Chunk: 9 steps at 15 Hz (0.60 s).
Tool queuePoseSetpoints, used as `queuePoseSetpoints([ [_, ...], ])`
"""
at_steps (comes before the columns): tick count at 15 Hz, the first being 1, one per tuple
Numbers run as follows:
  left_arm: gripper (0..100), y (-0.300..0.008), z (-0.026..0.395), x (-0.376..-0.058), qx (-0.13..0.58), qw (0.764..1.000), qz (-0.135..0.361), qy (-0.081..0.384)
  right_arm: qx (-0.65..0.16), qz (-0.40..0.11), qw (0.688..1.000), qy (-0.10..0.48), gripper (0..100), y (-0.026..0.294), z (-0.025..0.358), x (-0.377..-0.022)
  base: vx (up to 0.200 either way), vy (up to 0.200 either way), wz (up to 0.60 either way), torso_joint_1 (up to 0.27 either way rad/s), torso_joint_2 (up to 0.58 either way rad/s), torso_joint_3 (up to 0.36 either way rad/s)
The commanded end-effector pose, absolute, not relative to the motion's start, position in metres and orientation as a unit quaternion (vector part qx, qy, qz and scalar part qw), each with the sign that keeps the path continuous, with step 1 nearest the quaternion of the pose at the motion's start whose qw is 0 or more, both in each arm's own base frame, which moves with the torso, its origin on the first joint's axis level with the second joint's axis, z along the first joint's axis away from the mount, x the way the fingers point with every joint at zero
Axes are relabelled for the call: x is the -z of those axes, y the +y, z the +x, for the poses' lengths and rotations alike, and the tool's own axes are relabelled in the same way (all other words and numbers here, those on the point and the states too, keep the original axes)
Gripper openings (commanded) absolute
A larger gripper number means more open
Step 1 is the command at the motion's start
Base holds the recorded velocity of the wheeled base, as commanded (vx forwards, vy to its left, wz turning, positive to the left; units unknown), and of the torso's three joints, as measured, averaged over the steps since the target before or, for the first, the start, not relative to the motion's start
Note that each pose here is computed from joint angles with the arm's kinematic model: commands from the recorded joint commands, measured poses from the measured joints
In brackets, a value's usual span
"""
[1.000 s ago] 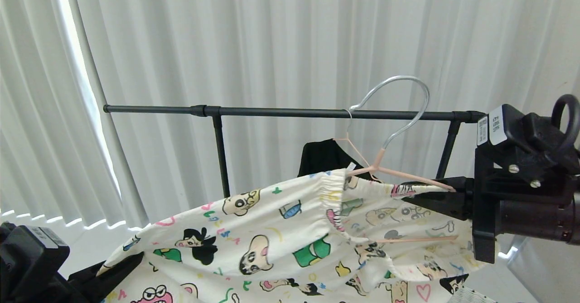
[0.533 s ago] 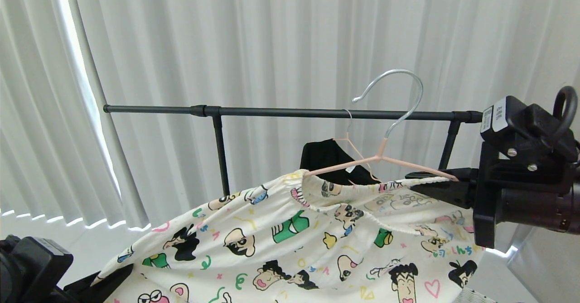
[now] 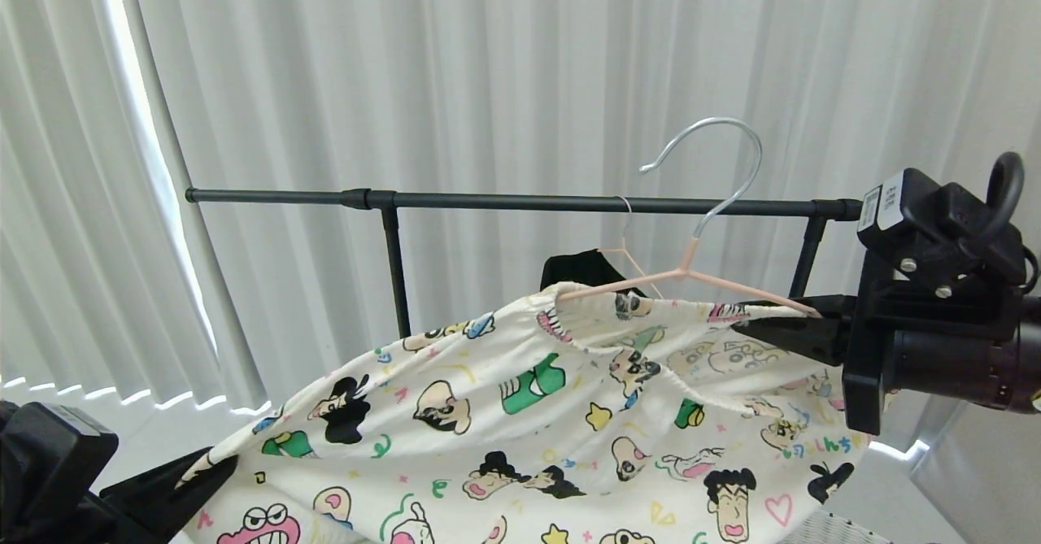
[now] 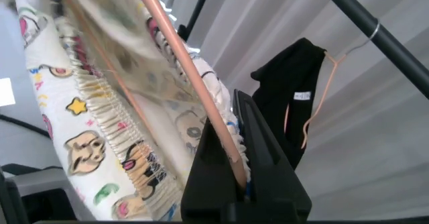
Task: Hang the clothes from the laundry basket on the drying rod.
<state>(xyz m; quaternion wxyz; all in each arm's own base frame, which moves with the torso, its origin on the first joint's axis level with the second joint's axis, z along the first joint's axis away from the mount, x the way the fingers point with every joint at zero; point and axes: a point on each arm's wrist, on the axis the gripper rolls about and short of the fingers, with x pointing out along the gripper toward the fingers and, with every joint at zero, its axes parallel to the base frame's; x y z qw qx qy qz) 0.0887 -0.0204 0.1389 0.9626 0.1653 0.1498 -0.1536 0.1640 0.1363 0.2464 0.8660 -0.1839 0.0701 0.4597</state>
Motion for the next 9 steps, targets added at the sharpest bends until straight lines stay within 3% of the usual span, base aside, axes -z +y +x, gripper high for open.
queuePoseSetpoints([
  [1, 100, -0.020, 0.089, -0.141, 0.154, 0.964, 0.164, 0.144, -0.458, -0.185, 0.866, 0.072, 0, 0.137, 0.164, -0.245, 0.000, 0.000, 0.00, 0.000, 0.00, 0.000],
  [6, 100, -0.022, 0.096, -0.172, 0.149, 0.973, 0.155, 0.089, -0.429, -0.191, 0.879, 0.088, 0, 0.128, 0.165, -0.238, 0.000, 0.000, 0.00, 0.000, 0.00, 0.000],
  [9, 100, -0.023, 0.100, -0.198, 0.140, 0.982, 0.114, 0.051, -0.386, -0.202, 0.894, 0.105, 0, 0.117, 0.161, -0.230, 0.000, 0.000, 0.00, 0.000, 0.00, 0.000],
])
